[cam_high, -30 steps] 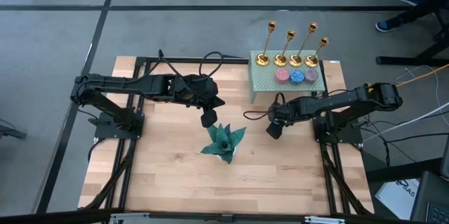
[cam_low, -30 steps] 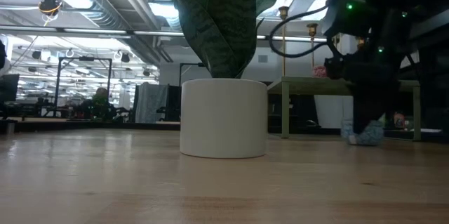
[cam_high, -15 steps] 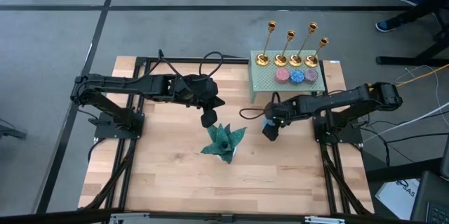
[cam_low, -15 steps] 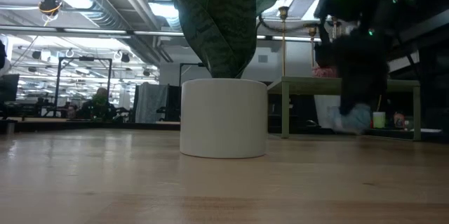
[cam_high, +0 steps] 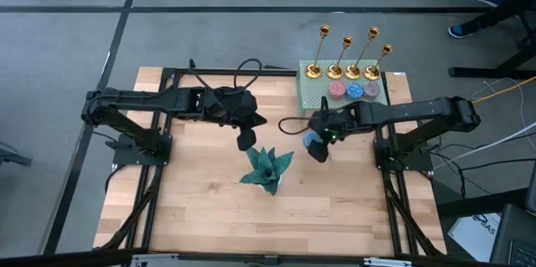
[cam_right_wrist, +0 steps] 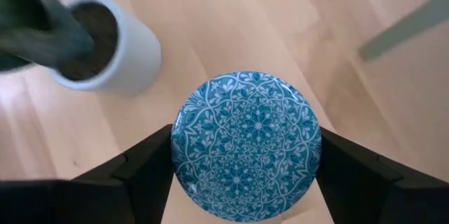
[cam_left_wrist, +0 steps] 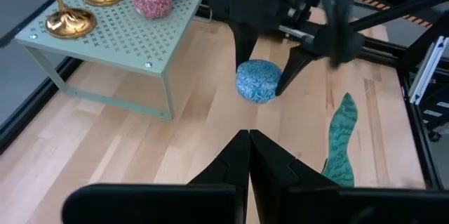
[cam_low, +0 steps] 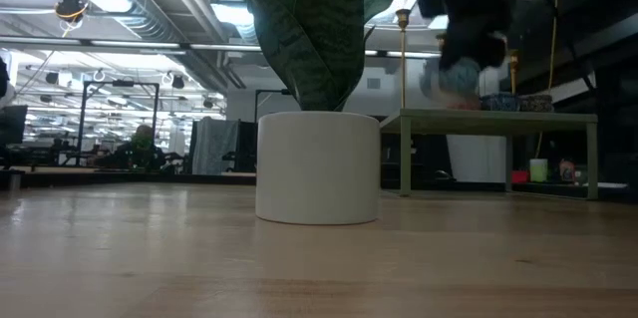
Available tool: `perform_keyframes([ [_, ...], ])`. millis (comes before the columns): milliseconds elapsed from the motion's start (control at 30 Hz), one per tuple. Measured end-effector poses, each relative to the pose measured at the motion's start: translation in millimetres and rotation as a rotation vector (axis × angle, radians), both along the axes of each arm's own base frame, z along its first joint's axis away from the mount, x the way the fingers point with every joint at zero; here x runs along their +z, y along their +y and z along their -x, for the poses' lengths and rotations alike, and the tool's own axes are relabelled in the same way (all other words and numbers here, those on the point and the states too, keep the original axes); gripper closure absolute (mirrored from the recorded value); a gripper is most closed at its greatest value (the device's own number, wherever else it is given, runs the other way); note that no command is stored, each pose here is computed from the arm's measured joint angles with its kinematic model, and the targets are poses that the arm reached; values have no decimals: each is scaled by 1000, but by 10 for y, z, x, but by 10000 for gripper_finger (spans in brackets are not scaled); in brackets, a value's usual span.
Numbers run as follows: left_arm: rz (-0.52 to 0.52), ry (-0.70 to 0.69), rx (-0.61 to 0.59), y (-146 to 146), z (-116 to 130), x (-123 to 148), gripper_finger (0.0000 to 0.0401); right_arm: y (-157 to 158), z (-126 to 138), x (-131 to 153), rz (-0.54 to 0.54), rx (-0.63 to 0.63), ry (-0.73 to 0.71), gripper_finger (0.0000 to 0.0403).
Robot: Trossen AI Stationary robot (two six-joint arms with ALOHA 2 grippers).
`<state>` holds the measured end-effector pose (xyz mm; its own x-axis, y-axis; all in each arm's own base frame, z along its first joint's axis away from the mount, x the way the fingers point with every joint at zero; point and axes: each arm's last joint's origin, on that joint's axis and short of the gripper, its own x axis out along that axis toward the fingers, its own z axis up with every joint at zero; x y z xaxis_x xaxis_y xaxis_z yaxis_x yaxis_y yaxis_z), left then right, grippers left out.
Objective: Stock candles and holders on shelf
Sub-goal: Align the light blue scented candle with the other scented candles on the shelf
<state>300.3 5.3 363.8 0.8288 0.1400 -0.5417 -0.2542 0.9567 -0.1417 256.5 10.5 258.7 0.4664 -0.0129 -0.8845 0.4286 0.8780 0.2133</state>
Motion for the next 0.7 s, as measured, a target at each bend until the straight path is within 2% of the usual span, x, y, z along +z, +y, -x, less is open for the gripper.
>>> perform_keyframes([
  [233,-17,-46,27,21,128,130,395,-27,-57,420,70,-14,-74,115],
  [333,-60,-67,50,34,194,194,395,-61,-83,570,77,-34,-123,115],
  [433,-94,-87,62,44,269,261,395,-112,-99,697,80,-57,-163,115],
  [700,-99,-167,122,176,568,479,395,-311,-107,973,128,-129,-247,115],
])
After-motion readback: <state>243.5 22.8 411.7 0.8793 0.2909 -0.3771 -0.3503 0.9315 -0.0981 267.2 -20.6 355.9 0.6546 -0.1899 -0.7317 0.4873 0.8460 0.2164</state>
